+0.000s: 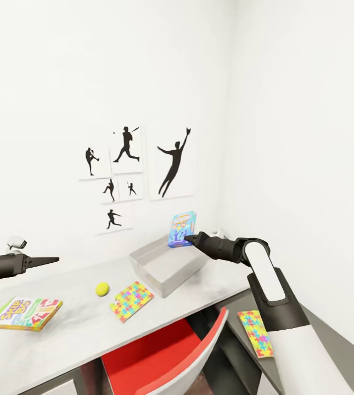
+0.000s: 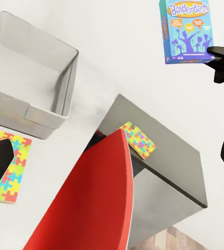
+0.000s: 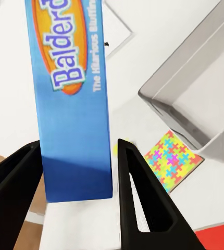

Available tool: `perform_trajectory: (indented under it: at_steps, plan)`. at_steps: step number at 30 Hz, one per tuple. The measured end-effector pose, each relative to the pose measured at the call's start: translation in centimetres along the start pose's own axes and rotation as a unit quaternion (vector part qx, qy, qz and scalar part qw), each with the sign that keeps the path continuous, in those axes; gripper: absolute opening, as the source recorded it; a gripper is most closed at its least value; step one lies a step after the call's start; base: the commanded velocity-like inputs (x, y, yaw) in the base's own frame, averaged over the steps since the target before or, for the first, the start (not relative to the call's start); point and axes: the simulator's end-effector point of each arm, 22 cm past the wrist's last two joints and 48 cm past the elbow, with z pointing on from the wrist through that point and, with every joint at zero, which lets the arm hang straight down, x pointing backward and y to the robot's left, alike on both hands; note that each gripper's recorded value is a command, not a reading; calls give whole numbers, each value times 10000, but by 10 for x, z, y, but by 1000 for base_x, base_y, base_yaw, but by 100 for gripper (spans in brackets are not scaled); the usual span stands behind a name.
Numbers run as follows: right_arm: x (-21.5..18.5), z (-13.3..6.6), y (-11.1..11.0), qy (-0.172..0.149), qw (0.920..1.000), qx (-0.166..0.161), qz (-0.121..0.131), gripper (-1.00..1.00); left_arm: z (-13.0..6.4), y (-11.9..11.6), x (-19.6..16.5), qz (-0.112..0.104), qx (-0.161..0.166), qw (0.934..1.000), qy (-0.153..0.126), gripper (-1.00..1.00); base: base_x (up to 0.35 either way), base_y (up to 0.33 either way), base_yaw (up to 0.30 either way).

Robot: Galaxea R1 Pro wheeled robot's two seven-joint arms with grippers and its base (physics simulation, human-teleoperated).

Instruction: Put all the toys in the child's room - the three board games (two on the bed and one on the table), the two jigsaw puzzles on the table, and the tennis ball on the table - inside the toy box on the table in the child's room.

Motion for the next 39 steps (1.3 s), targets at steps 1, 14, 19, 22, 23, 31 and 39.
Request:
perform_trajectory:
  at_steps: [1,14,19,22,23,31,39]
  plan:
    - [0,0,0,2,10000,-1,-1,-100,0,0,0,0,1,10000,0,100,4,0,-108]
    - [0,2,-1,6,10000,0,26,-100,1,1,1,-15,4,10000,7,100,1,0,-21]
    - [3,4,-5,38,10000,15,45,-100,3,4,3,-56,11,10000,26,100,0,0,0]
    - [3,6,-7,48,10000,27,63,-100,4,6,7,-87,11,9999,57,100,0,0,0]
    - [3,6,-8,50,10000,32,73,-100,5,6,8,-92,11,9999,66,100,0,0,0]
    - [6,10,-15,88,9999,61,122,-100,13,9,13,-156,58,9998,107,100,0,0,0]
    - [6,12,-27,111,9997,142,142,-100,22,12,19,-236,112,9996,138,100,31,110,0]
